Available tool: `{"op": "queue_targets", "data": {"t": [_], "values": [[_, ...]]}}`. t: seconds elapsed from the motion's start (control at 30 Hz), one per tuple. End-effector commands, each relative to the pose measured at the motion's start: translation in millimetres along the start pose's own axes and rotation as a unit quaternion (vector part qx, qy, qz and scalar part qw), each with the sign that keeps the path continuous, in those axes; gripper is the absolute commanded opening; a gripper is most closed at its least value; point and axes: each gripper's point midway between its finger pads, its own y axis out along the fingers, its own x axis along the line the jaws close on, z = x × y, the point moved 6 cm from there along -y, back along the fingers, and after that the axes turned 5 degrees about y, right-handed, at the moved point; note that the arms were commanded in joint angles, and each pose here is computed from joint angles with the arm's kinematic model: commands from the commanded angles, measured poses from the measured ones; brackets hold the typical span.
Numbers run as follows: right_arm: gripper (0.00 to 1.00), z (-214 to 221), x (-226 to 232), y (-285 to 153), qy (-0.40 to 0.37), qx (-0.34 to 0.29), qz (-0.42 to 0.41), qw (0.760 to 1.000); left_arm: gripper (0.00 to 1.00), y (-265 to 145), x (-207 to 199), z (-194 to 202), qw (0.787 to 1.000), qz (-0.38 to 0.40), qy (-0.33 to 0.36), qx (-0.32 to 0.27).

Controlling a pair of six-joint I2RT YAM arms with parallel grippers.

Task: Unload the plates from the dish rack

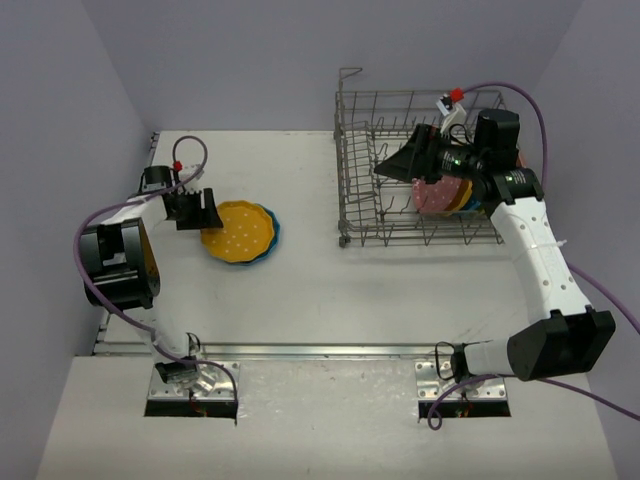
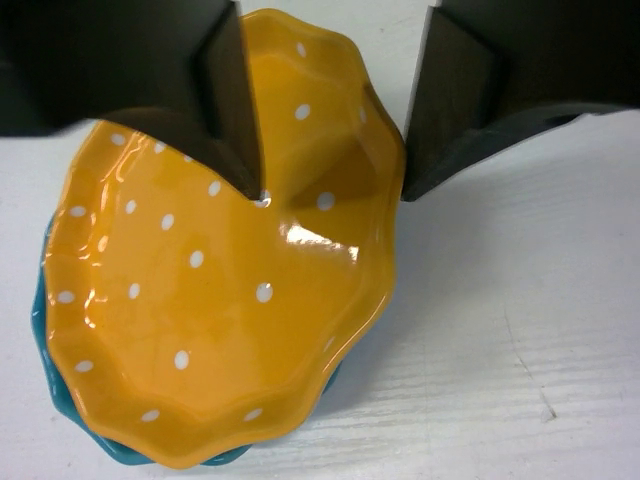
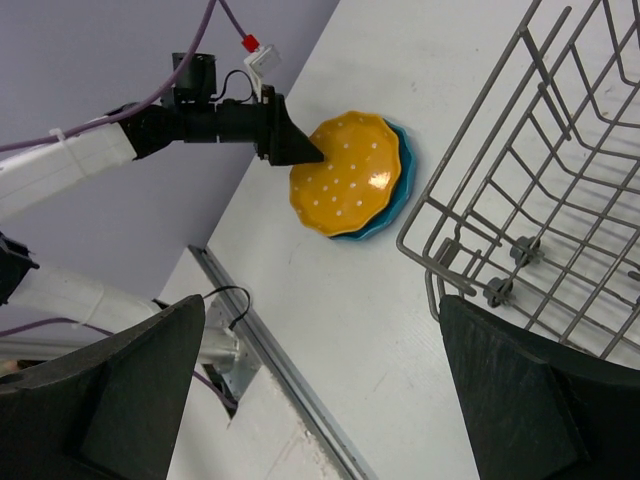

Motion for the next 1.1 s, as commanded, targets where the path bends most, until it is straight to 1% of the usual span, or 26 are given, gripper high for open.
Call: {"op": "queue_targets", "data": {"t": [0.0, 0.03, 0.3, 0.63, 0.77, 0.8, 0.83, 0.93, 0.97, 1.0, 1.07], "values": [[0.99, -3.2, 1.0, -1.2, -0.01, -0.006, -0.005, 1.0, 0.65, -14.0, -6.7, -20.6, 0.995, -0.055, 0.054, -0.063], [0.99, -3.2, 1.0, -1.2, -0.009, -0.006, -0.005, 1.0, 0.66, -14.5, -9.2, -21.5, 0.995, -0.052, 0.057, -0.068], [0.99, -4.3, 1.0, -1.9, -0.016, -0.01, 0.0, 1.0, 0.68, -5.6, -32.7, -27.2, 0.995, 0.007, 0.059, -0.075], [0.99, -4.8, -0.5, -1.7, -0.017, -0.011, 0.005, 1.0, 0.69, 6.0, -41.3, -20.3, 0.997, 0.035, 0.047, -0.056], [0.99, -4.3, -1.7, -1.5, -0.018, -0.011, 0.008, 1.0, 0.69, 6.7, -41.4, -20.1, 0.997, 0.034, 0.048, -0.057], [0.99, -4.8, -2.5, -2.0, -0.021, -0.013, 0.014, 1.0, 0.73, 5.3, -41.2, -22.0, 0.996, 0.031, 0.05, -0.06], [0.99, -6.0, -3.3, -2.6, -0.025, -0.016, 0.021, 0.999, 0.77, 2.1, -41.2, -25.6, 0.996, 0.026, 0.053, -0.067], [0.99, -10.4, -12.7, -6.5, -0.046, -0.023, 0.073, 0.996, 0.81, -21.5, -42.5, -48.9, 0.991, 0.004, 0.065, -0.116], [0.99, -12.8, -16.9, -8.2, -0.053, -0.027, 0.096, 0.994, 0.9, -30.5, -42.2, -57.0, 0.989, -0.007, 0.068, -0.133], [0.99, -16.9, -25.3, -11.5, -0.063, -0.033, 0.138, 0.988, 0.98, -48.3, -45.8, -72.4, 0.983, -0.018, 0.078, -0.167], [0.99, -26.0, -40.3, -20.1, -0.081, -0.049, 0.218, 0.971, 1.0, -85.8, -52.6, -96.8, 0.967, -0.054, 0.098, -0.228]]}}
